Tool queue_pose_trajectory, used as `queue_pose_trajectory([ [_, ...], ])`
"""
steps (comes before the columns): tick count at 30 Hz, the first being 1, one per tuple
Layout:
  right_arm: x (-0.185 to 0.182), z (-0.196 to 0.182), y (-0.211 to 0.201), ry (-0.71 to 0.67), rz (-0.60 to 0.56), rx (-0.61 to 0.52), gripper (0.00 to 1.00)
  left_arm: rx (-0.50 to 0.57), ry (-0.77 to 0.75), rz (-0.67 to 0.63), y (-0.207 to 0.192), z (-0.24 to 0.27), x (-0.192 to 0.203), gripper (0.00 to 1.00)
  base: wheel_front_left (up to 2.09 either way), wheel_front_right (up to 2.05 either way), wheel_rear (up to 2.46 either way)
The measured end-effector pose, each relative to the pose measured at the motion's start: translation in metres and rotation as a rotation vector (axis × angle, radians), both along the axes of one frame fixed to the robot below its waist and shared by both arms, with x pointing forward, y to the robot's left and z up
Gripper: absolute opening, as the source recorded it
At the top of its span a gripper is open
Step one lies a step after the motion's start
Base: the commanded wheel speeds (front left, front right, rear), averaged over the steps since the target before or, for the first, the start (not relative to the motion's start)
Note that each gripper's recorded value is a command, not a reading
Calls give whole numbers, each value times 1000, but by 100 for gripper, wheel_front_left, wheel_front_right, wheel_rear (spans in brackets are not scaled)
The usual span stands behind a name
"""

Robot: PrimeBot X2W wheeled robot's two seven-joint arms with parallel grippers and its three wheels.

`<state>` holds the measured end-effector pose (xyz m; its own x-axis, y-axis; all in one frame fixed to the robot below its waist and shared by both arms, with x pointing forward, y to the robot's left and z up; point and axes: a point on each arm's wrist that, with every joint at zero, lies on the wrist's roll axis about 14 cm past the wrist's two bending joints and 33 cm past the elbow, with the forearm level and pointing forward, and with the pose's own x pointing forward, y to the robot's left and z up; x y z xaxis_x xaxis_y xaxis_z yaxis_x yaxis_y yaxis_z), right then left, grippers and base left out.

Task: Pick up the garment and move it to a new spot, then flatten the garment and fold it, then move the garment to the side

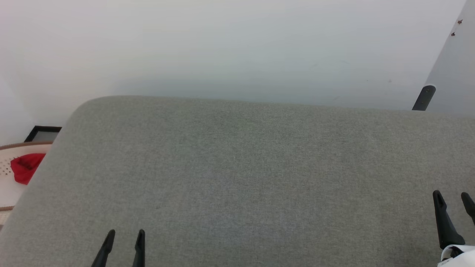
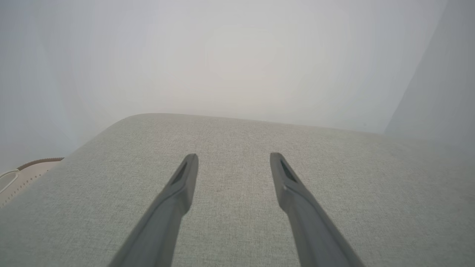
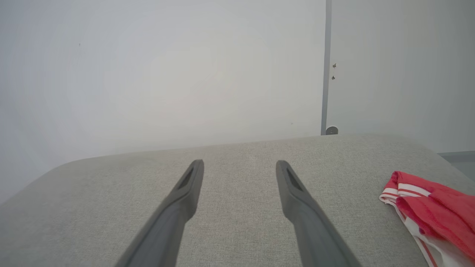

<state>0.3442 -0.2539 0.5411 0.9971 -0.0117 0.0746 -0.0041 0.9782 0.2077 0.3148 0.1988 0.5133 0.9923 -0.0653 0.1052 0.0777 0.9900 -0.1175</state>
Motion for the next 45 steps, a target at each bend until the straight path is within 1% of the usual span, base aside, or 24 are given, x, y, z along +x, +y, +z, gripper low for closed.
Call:
queue_pose_trajectory([
  [12, -4, 3, 3, -3, -8, 12, 100, 13, -4, -7, -3, 1, 2, 100, 0, 0, 0],
  [37, -3, 2, 9, -8, -5, 41, 100, 5, -10, -10, -5, 3, 4, 100, 0, 0, 0],
  [38, -3, 2, 9, -7, -5, 43, 0, 2, -12, -7, -4, 3, 4, 0, 0, 0, 0],
  [43, -7, -17, 12, 47, -12, 74, 0, -16, 41, -4, -7, -14, -1, 0, 0, 0, 0],
  [45, -8, -24, 13, 65, -15, 102, 0, -44, 59, 0, -7, -18, -1, 0, 0, 0, 0],
])
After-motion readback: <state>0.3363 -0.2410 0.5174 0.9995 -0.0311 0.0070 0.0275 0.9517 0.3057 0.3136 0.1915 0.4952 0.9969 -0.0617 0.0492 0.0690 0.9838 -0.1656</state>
